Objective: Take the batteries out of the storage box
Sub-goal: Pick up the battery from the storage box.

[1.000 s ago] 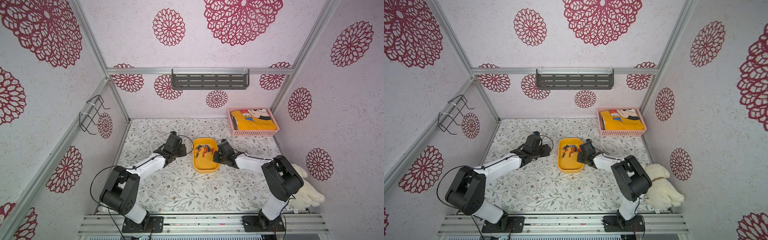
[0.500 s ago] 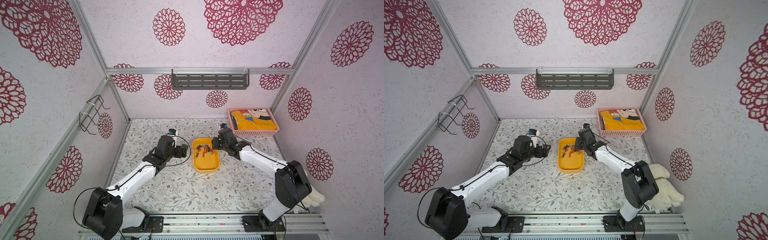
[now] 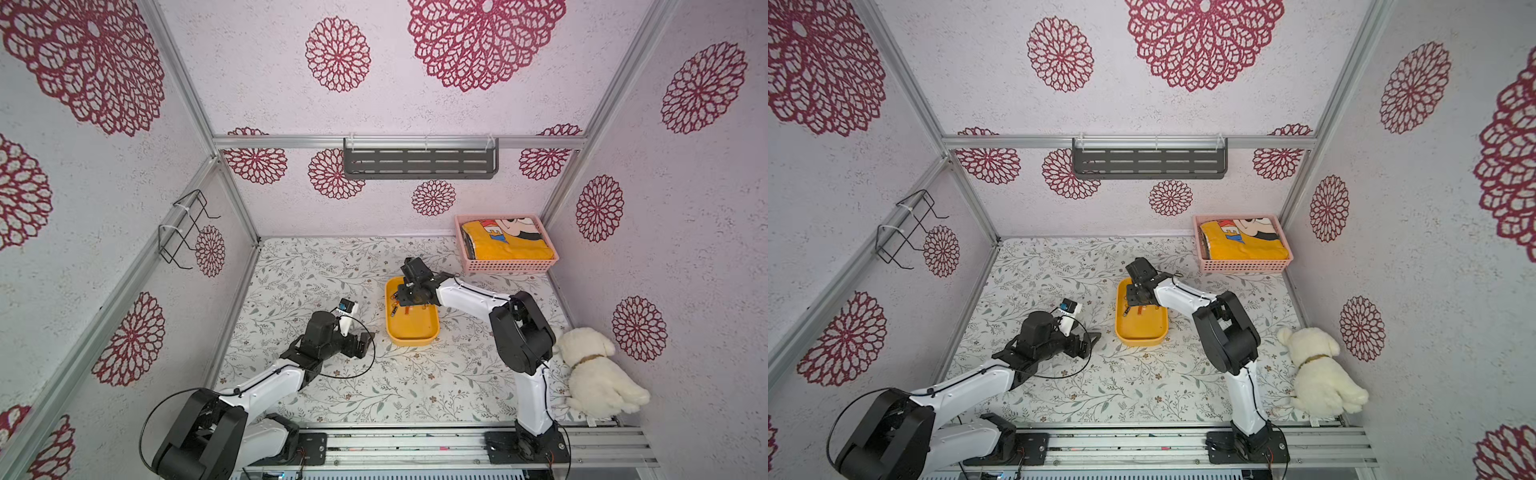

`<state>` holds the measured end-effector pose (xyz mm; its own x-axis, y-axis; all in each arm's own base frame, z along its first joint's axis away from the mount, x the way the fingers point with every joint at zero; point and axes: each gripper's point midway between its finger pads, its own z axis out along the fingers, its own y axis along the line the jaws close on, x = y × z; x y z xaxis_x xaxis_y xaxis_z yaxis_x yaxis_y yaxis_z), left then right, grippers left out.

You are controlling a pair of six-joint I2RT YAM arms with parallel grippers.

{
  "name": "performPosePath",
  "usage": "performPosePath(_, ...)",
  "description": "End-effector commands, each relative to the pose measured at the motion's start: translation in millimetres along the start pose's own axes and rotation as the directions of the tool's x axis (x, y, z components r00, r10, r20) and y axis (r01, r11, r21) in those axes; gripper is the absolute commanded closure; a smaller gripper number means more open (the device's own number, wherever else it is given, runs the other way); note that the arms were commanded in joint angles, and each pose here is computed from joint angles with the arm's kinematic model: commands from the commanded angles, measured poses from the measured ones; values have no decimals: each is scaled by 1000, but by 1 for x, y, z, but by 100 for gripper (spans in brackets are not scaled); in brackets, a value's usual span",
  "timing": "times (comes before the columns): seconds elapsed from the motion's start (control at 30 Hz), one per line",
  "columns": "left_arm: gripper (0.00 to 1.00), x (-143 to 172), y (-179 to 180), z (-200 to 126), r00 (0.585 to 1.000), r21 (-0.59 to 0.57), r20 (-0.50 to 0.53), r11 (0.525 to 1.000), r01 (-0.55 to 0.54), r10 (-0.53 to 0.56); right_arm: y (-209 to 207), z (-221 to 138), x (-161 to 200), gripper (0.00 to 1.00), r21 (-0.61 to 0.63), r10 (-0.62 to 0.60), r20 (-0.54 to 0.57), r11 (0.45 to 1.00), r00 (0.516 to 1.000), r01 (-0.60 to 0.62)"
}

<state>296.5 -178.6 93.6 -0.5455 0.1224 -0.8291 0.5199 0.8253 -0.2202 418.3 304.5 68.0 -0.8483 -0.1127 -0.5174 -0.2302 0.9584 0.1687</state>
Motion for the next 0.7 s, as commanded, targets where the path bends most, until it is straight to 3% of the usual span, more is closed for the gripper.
performPosePath(0.0,3,-17,-2,5,994,33,107,999,-9,5,-5,-10,-7,57,29,5,5,1000,1000,-5)
performPosePath(0.07,3,-5,9,14,993,6,107,999,46,-46,-4,-8,-3,58,23,8,-10,1000,1000,-8)
performPosePath(0.13,3,1,-2,22,993,84,80,994,77,-83,-2,-4,3,58,18,8,-28,1000,1000,-7)
performPosePath(0.27,2,-19,-17,28,985,167,91,978,128,-145,-1,-1,10,59,28,6,-52,1000,999,-4)
performPosePath(0.47,3,-65,-36,14,985,160,160,986,38,-63,-6,6,17,61,54,15,-72,998,997,-11)
performPosePath(0.67,2,-82,-39,-1,984,139,177,990,-8,-17,-7,13,25,64,59,24,-90,998,996,-19)
